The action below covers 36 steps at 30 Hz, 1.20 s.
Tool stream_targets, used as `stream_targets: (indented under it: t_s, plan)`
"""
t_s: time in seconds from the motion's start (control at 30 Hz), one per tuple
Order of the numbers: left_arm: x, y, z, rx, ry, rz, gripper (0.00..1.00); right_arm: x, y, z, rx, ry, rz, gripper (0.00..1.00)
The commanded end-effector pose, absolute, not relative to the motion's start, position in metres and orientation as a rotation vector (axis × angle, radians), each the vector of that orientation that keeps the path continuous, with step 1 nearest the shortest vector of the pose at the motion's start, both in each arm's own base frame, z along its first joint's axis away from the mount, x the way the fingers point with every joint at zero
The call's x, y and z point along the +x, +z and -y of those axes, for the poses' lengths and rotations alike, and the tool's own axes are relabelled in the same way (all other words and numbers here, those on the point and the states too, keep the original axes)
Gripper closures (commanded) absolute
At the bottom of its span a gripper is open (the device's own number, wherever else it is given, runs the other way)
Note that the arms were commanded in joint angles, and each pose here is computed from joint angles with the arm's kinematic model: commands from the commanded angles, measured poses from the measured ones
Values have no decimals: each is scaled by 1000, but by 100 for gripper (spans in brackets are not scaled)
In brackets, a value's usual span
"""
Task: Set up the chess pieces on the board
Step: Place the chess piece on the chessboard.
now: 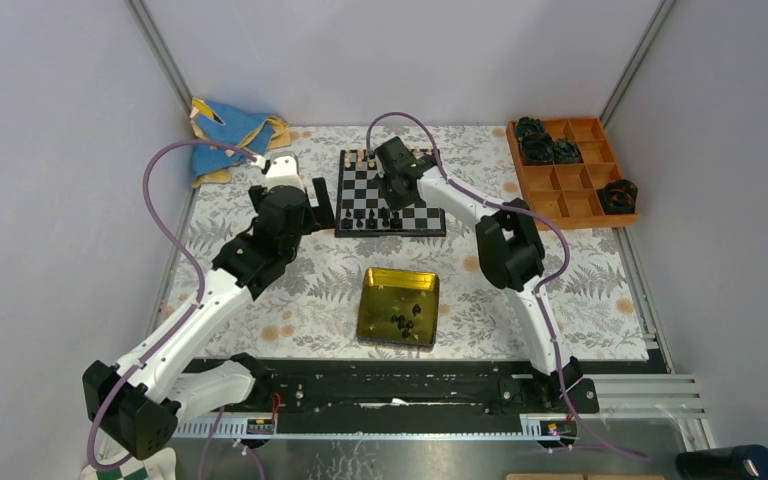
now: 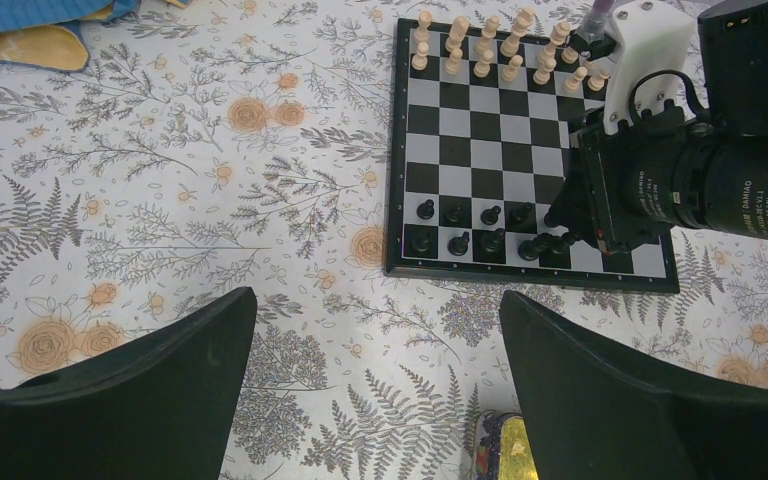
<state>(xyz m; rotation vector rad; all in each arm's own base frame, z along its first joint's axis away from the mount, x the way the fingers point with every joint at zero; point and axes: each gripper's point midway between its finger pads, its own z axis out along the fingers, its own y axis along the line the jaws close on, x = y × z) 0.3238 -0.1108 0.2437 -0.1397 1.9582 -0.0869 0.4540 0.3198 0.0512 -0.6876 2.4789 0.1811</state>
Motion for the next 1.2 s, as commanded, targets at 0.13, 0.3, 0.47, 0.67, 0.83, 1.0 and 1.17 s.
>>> stream_targets:
  t_s: [0.13,0.3,0.47,0.67,0.83,1.0,1.17]
  plan:
    - [330,264,115,-134,-117,-1898,1,460,47,-318,-659,192,-2479,100]
    - [330,264,116,-130,-119,-1896,1,462,49,-317,-652,184,-2475,100]
    - [329,264,116,-131,-122,-1895,1,462,50,-316,-650,184,-2474,100]
    - [328,264,115,-133,-125,-1893,1,464,51,-317,-648,186,-2469,100]
    - [328,264,115,-130,-123,-1894,1,465,50,-318,-647,183,-2469,100]
    - [327,264,114,-129,-117,-1892,1,467,51,-320,-647,187,-2466,99]
    - [328,264,113,-127,-113,-1891,1,469,51,-321,-648,190,-2463,81]
